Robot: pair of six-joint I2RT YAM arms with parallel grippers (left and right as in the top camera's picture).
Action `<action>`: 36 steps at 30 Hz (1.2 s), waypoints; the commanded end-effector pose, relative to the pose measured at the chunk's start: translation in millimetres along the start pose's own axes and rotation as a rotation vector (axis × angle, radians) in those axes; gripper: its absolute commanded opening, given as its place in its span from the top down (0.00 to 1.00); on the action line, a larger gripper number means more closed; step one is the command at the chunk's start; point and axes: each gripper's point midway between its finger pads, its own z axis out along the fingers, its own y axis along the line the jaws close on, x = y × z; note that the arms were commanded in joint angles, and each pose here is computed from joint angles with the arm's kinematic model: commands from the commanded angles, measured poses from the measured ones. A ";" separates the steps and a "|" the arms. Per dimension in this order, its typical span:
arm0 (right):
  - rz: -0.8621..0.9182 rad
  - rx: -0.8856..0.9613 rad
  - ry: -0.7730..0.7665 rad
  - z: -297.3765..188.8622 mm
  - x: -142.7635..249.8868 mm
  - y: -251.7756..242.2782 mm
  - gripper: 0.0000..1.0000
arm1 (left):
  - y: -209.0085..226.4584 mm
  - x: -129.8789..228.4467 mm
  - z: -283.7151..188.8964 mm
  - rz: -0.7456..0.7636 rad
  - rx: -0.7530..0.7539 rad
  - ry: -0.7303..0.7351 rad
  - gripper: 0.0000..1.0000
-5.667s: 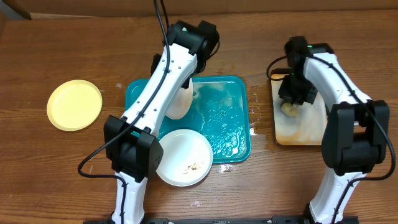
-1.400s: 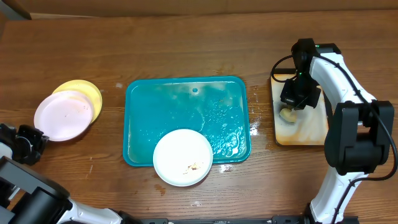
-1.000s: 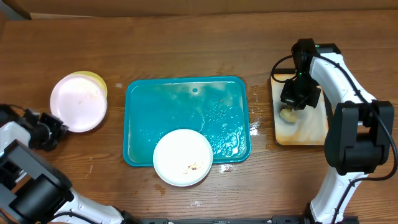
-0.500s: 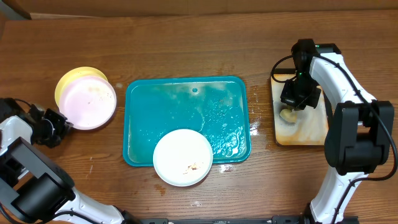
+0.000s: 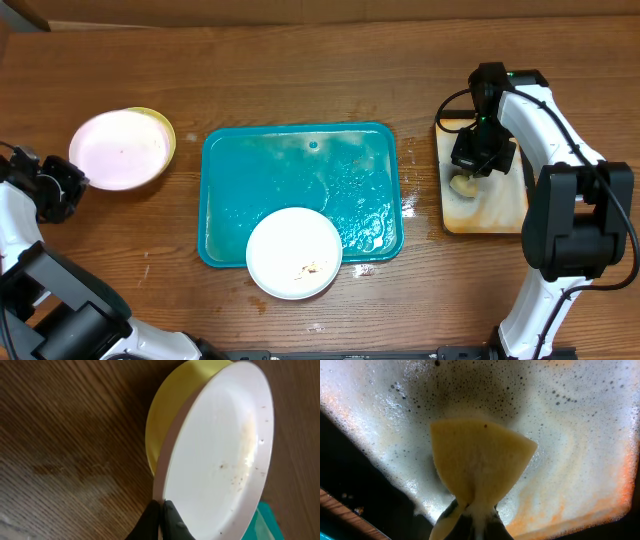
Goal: Clean dirty plates on tray and stack at the side
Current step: 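Carry the white plate left and lay it on the yellow plate, then release the white plate and withdraw the left gripper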
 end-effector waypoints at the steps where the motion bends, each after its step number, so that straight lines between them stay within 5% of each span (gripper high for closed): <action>1: -0.002 -0.007 -0.002 -1.3 0.6 0.2 0.96 | 8.0 -1.3 6.9 -0.026 -0.024 0.011 0.96; 30: -0.002 0.001 0.015 -1.2 4.8 -1.8 0.96 | -2.3 -18.8 40.5 0.075 -0.029 -0.052 0.96; 33: -0.003 0.004 0.020 -1.3 6.0 -2.4 0.96 | 3.1 -11.1 52.8 0.065 -0.039 -0.013 0.77; 36: -0.003 0.003 0.019 -1.2 5.8 -2.2 0.96 | 5.2 2.3 64.7 0.068 -0.033 0.048 0.79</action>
